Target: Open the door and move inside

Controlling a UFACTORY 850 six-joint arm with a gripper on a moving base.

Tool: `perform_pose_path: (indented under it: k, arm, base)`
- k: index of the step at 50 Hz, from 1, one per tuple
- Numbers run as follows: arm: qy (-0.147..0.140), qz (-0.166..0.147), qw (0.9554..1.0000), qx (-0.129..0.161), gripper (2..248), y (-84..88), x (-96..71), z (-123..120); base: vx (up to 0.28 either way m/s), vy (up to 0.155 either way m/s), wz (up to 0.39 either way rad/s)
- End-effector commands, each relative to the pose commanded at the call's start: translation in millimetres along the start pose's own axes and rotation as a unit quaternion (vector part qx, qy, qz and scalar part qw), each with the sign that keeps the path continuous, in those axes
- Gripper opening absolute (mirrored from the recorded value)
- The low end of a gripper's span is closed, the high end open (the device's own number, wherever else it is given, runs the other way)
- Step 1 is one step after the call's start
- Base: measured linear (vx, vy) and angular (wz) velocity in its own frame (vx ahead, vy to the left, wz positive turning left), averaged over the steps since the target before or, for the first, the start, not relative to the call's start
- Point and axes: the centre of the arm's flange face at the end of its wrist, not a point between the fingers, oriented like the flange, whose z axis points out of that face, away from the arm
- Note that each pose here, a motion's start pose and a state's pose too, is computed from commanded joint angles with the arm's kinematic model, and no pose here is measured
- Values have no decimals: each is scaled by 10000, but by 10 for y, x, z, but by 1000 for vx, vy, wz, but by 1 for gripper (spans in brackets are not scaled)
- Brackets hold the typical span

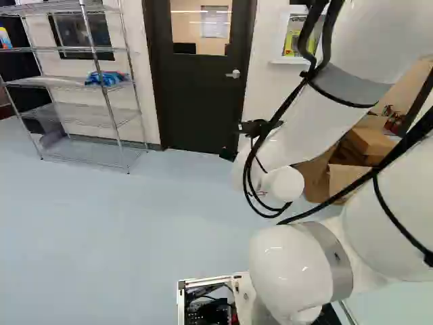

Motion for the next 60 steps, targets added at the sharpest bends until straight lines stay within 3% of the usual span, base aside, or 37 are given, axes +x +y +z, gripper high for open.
perform_pose_path:
  k: [16, 60]
  arm:
    - [0, 0, 10000, 0, 247, 0, 0, 0]
    - [0, 0, 10000, 0, 247, 0, 0, 0]
  base:
    - [119, 48, 27]
    - [233, 5, -13]
